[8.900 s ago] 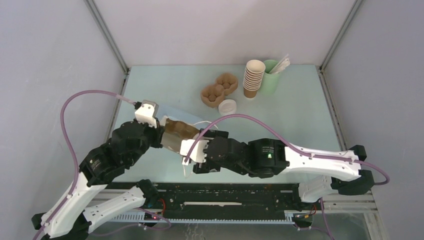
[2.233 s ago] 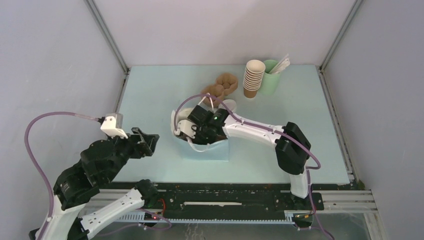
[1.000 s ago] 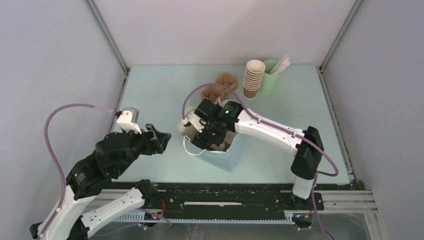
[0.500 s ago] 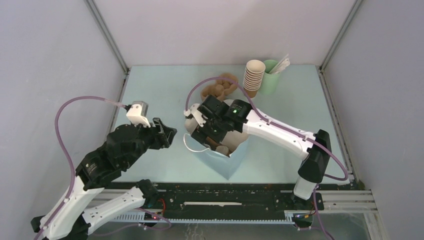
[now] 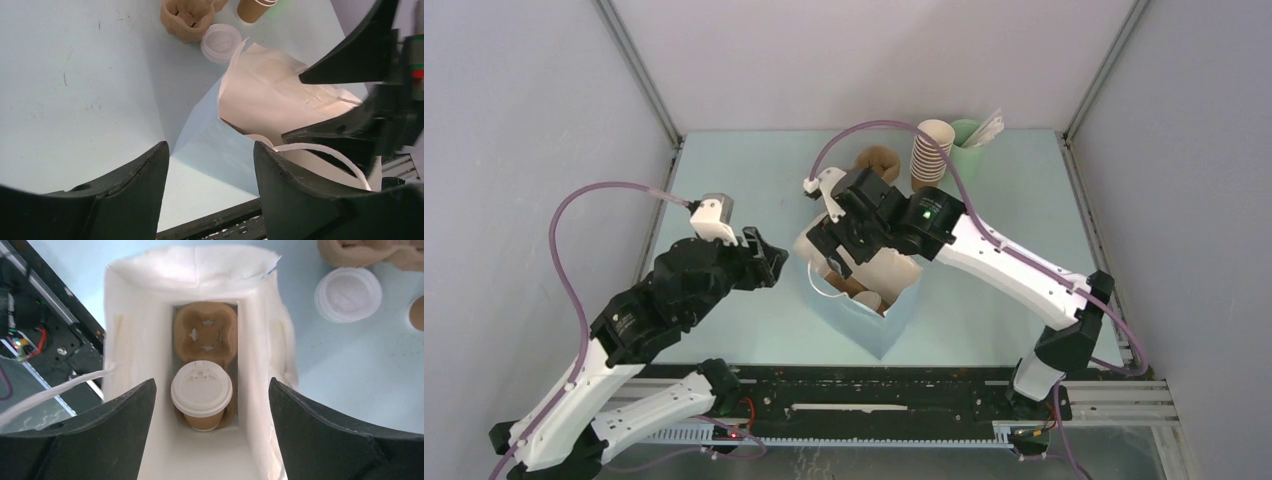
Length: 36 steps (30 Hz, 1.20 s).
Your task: Pack the takeout coffee
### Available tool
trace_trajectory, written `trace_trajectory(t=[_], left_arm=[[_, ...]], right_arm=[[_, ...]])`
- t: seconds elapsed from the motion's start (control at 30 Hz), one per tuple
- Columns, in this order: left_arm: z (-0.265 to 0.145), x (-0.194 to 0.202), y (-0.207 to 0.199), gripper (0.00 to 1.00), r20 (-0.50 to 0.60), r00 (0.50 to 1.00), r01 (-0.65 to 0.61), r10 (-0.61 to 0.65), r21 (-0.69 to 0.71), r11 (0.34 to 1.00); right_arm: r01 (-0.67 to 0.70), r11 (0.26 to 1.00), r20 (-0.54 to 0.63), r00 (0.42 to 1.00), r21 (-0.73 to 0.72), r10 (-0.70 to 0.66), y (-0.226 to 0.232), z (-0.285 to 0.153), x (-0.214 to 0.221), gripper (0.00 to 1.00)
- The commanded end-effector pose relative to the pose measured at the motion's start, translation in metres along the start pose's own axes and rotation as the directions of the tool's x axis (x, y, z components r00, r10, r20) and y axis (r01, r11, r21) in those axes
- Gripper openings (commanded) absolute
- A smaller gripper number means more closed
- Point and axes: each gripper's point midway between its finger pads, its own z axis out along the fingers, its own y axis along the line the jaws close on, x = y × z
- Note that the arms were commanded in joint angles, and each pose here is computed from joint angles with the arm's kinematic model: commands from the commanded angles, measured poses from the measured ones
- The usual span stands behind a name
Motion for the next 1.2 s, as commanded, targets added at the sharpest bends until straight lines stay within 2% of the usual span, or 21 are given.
trace_trajectory(t=[0.0, 0.2, 0.37, 0.47, 0.53, 0.63, 0.93, 1.07, 1.17], left_arm=[[0.005, -0.018, -0.013, 0.67, 0.047, 0.999, 0.006, -0.008, 0.03, 1.0], [0.017, -0.023, -0.019, 0.69, 0.035, 0.999, -0.038, 0.037, 0.016, 0.999], [0.029, -0.027, -0.019, 0.69, 0.017, 0.998, -0.06, 0.061, -0.008, 0.998], [0.037, -0.03, -0.021, 0.69, 0.004, 0.998, -0.055, 0.055, -0.008, 0.998], [0.041, -0.032, -0.024, 0.69, -0.007, 0.999, -0.048, 0.048, 0.003, 0.999], [0.048, -0.032, -0.032, 0.69, -0.038, 0.997, -0.068, 0.07, 0.029, 0.997], [0.08, -0.015, -0.04, 0.54, -0.15, 0.978, -0.142, 0.146, 0.032, 0.989], [0.088, -0.01, -0.035, 0.44, -0.171, 0.97, -0.174, 0.172, 0.004, 0.985], [0.09, -0.008, -0.035, 0.35, -0.173, 0.967, -0.186, 0.186, 0.014, 0.982]], right_arm=[[-0.051, 0.999, 0.151, 0.987, 0.005, 0.05, 0.004, -0.049, -0.035, 0.91], [-0.107, 0.994, 0.277, 0.954, -0.034, 0.112, 0.007, -0.095, -0.064, 0.91], [-0.13, 0.983, 0.394, 0.903, -0.132, 0.172, 0.015, -0.14, -0.084, 0.92], [-0.137, 0.978, 0.44, 0.877, -0.157, 0.194, 0.014, -0.163, -0.084, 0.92], [-0.156, 0.98, 0.448, 0.872, -0.125, 0.196, 0.004, -0.17, -0.076, 0.94], [-0.195, 0.978, 0.398, 0.894, -0.069, 0.206, -0.017, -0.169, -0.049, 0.98], [-0.221, 0.975, 0.177, 0.96, 0.002, 0.217, -0.024, -0.128, -0.001, 1.0], [-0.191, 0.98, 0.119, 0.976, 0.052, 0.184, -0.03, -0.106, 0.005, 0.96], [-0.176, 0.98, 0.099, 0.981, 0.091, 0.167, -0.041, -0.088, 0.005, 0.9]])
